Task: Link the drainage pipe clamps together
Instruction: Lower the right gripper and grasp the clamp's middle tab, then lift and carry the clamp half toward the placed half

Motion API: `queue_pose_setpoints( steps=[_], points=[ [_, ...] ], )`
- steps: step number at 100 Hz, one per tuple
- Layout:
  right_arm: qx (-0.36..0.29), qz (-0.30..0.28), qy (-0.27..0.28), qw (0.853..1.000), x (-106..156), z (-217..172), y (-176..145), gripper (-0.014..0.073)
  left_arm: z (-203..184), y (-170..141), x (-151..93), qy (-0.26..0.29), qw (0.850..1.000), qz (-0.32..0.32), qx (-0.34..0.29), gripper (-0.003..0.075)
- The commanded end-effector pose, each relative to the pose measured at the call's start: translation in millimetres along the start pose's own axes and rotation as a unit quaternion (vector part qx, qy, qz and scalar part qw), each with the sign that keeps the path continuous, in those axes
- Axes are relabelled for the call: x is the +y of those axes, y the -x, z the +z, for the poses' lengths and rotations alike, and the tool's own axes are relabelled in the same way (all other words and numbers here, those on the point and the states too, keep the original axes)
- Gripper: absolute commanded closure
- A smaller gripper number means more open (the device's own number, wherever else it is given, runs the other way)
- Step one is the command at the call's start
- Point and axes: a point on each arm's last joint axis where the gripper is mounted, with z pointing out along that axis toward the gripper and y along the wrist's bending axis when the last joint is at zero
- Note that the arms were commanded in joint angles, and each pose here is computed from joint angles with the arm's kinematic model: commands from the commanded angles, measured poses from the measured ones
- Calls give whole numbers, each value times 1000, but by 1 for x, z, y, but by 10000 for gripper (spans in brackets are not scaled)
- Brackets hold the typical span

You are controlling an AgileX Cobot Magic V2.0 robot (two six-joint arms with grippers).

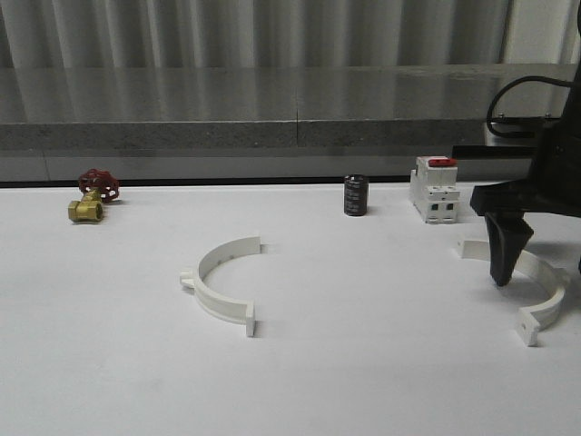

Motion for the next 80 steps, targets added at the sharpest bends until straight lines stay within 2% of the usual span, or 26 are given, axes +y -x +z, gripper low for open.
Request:
queue_pose_setpoints(
  steps=[1,19,37,51,80],
  points=[
    [-34,1,5,999,1,-21,7,8,-3,14,0,-2,999,-7,-44,741],
    [-32,2,5,999,1,-21,7,228,-3,14,0,-2,999,-7,-44,741],
    [-31,13,6,999,1,-21,7,378,-3,14,0,-2,999,-7,-44,741],
    [-31,17,7,999,1,-21,7,436,-3,14,0,-2,999,-7,-44,741],
    [-30,17,7,999,1,-21,7,438,-3,14,0,-2,999,-7,-44,741]
  ],
)
